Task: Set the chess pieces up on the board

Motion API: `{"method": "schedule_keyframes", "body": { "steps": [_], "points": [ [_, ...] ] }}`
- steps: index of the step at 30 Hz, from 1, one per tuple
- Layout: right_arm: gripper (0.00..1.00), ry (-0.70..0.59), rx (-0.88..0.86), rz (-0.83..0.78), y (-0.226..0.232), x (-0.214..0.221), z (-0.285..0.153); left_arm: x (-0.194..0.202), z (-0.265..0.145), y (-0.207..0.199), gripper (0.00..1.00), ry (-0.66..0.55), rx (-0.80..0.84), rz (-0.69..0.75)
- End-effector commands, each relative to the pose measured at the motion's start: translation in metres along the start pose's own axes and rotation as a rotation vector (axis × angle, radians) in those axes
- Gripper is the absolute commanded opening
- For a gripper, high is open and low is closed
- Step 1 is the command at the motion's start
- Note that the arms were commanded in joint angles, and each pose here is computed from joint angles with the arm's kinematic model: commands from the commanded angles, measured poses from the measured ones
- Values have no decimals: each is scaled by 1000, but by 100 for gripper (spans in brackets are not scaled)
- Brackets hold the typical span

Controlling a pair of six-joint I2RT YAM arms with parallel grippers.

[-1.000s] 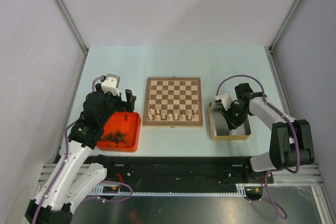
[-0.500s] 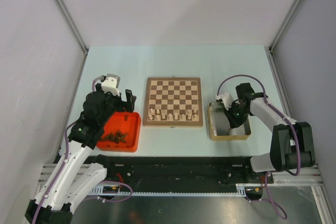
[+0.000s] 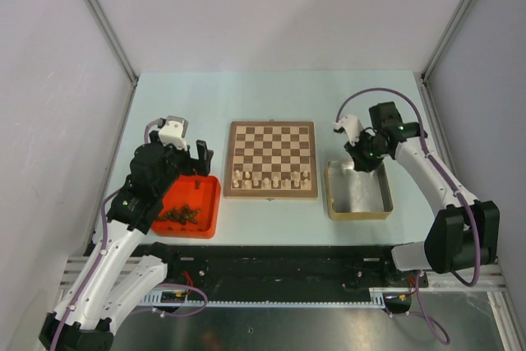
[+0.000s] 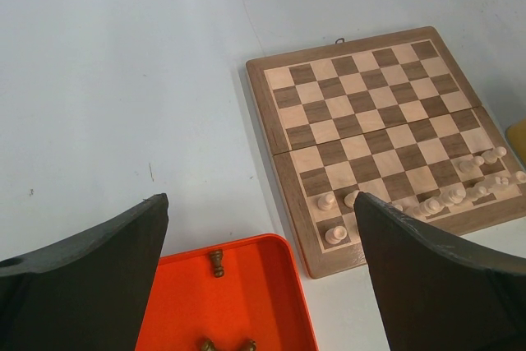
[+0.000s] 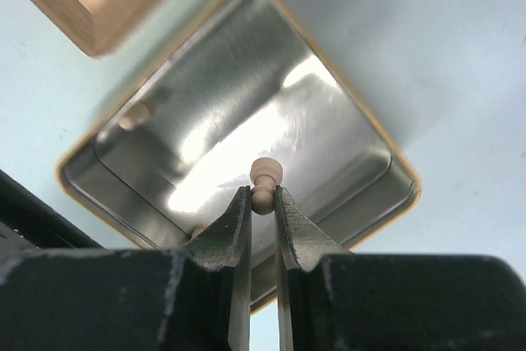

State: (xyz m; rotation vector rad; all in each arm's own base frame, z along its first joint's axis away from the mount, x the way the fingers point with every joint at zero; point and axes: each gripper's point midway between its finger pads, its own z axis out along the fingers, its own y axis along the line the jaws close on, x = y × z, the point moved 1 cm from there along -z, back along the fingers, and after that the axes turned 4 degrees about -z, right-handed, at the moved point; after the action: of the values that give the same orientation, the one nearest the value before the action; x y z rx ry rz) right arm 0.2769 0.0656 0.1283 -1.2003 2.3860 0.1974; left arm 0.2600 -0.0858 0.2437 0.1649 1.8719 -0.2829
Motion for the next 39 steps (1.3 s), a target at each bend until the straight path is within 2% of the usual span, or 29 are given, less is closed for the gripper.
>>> {"method": "schedule_keyframes", "body": {
  "steps": [1,11,21,29,39],
  "points": [
    [3,-94,-49,-126,18,-61,-8,-9,-1,1,100,-42,6,33],
    [3,-129,-184,-376,85,-166,23,-11,-3,6,100,-55,-25,33],
    [5,-124,-279,-507,132,-231,54,-15,-6,6,100,-70,-26,34],
    [6,-91,-334,-529,155,-246,86,-17,-9,10,100,-83,-46,33],
    [7,-16,-373,-532,168,-232,118,-23,-17,23,100,-120,-127,20]
  ]
}}
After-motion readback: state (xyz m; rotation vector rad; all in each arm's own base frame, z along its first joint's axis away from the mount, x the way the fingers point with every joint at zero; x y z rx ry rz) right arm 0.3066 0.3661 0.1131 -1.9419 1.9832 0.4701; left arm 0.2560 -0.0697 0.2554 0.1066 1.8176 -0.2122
